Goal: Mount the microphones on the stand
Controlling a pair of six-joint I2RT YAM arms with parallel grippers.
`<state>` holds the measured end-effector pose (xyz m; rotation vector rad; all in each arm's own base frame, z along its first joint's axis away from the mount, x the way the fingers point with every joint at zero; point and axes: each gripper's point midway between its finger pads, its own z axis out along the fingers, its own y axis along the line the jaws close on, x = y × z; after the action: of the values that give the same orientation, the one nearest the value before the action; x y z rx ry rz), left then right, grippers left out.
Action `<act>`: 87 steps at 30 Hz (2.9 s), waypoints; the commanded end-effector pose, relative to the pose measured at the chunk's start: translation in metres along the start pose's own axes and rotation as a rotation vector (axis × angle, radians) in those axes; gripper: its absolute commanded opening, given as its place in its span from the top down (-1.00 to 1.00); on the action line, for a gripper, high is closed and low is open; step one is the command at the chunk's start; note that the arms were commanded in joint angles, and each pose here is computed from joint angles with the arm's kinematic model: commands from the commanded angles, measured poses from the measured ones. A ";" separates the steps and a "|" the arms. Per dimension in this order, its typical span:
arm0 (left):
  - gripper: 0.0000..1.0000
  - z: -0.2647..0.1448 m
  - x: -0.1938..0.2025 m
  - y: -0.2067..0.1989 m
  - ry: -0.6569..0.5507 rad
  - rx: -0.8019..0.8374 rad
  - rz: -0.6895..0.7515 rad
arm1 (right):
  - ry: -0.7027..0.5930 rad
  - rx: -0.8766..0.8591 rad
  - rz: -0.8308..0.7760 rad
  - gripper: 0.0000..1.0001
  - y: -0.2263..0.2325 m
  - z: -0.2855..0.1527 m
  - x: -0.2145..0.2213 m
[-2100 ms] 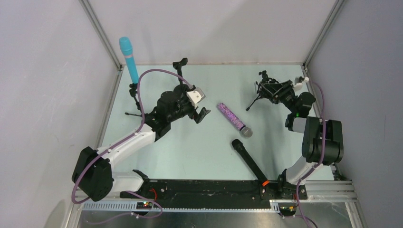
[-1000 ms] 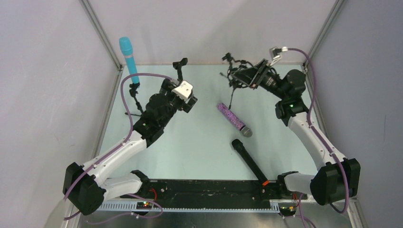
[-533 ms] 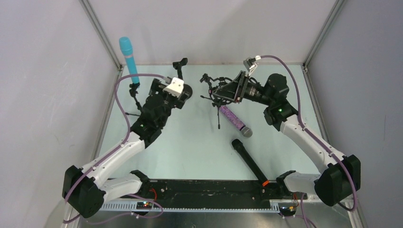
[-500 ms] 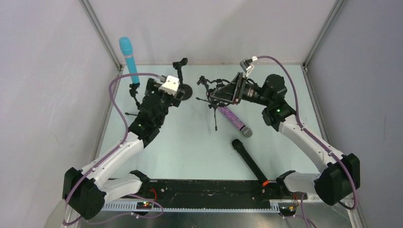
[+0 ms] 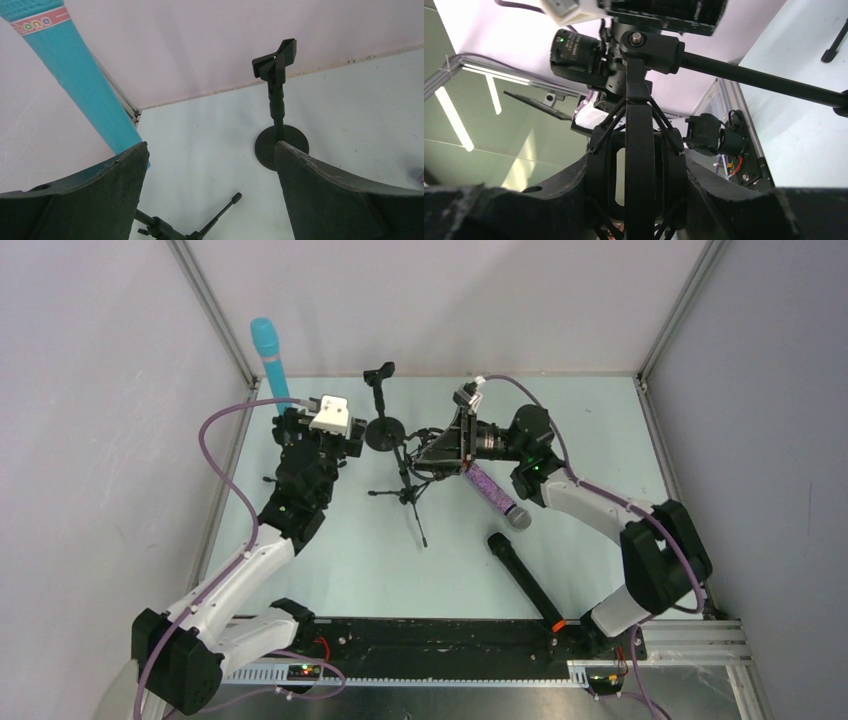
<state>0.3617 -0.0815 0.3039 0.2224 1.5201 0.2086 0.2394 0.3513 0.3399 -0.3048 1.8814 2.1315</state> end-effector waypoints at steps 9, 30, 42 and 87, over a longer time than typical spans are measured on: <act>-0.99 -0.002 -0.021 0.009 -0.081 -0.026 -0.041 | 0.050 -0.190 0.091 1.00 -0.028 -0.001 -0.006; -0.99 -0.002 -0.022 0.004 -0.091 0.005 -0.022 | 0.037 -0.096 0.156 -0.91 -0.081 -0.008 -0.005; -0.99 -0.002 -0.024 0.004 -0.098 0.010 -0.023 | -0.017 0.033 0.183 -0.99 -0.119 -0.016 -0.008; -0.99 -0.005 -0.031 -0.003 -0.126 0.060 -0.036 | -0.243 0.878 -0.133 -0.98 -0.185 -0.192 -0.035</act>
<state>0.3596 -0.0932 0.3156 0.2657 1.4654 0.1410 0.3305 0.1988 0.1658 0.1089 2.2368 1.2863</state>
